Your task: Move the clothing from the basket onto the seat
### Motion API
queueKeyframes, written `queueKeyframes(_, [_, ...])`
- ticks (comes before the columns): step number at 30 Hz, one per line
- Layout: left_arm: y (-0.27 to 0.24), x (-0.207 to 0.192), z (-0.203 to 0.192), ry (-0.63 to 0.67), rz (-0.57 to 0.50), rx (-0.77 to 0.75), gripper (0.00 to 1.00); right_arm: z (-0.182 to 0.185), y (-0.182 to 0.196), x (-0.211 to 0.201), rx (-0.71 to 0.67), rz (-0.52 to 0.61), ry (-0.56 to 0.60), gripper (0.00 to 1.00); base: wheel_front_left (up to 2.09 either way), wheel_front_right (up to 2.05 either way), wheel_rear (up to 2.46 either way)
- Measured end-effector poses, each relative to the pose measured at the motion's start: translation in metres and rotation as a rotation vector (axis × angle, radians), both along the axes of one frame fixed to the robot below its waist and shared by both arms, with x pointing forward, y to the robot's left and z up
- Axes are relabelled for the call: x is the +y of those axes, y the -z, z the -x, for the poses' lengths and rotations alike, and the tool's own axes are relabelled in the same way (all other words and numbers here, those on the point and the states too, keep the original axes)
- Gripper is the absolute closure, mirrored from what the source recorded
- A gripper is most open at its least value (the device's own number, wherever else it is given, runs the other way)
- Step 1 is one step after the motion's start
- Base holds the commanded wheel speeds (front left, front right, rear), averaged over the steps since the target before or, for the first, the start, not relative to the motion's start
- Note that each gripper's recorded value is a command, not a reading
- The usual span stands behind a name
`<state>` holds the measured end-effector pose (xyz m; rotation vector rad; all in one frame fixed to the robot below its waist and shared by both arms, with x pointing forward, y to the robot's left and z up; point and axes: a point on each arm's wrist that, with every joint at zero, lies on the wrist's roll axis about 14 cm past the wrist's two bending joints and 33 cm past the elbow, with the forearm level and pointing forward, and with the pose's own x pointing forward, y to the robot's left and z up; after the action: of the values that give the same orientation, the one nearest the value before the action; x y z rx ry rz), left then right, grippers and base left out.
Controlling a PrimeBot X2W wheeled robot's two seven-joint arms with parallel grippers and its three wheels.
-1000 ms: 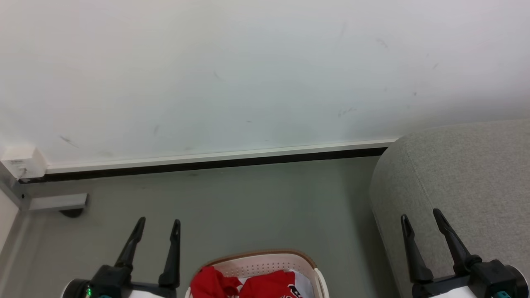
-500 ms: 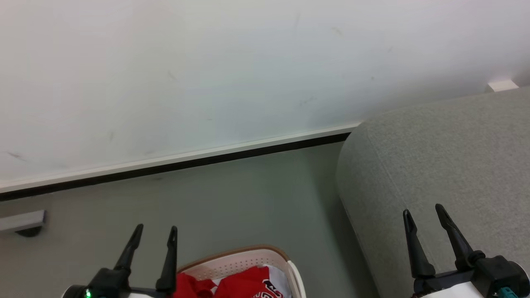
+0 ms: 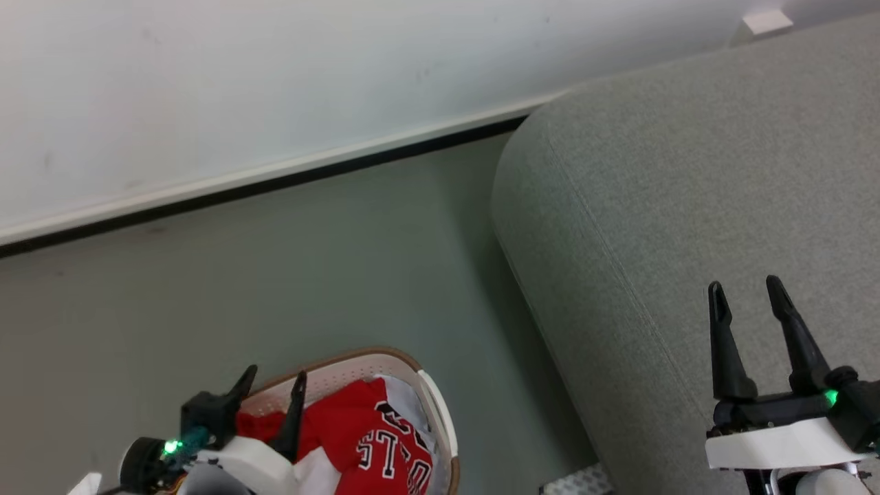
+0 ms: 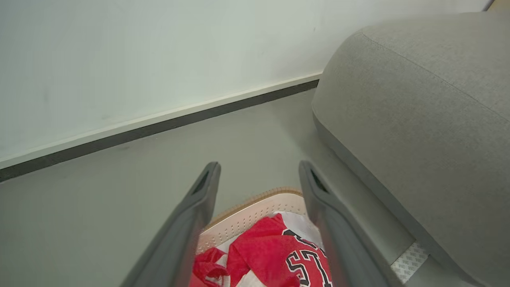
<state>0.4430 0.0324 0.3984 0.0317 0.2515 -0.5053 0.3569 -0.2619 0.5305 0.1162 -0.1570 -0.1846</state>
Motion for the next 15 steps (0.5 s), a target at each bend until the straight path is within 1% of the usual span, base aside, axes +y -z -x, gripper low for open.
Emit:
queueKeyframes(5, [0.066,-0.022,0.003,0.096,-0.079,0.222,0.0,-0.014,0.004,-0.017,0.019,0.018,0.045,0.0,0.0,0.0,0.0])
queueKeyframes(9, [0.116,-0.031,0.011,0.167,-0.156,0.381,0.0,-0.03,0.004,-0.025,0.025,0.048,0.059,0.0,0.0,0.0,0.0])
queueKeyframes(15, [0.18,-0.038,0.03,0.296,-0.278,0.561,0.0,-0.059,-0.011,-0.042,-0.027,0.067,0.085,0.0,0.0,0.0,0.0])
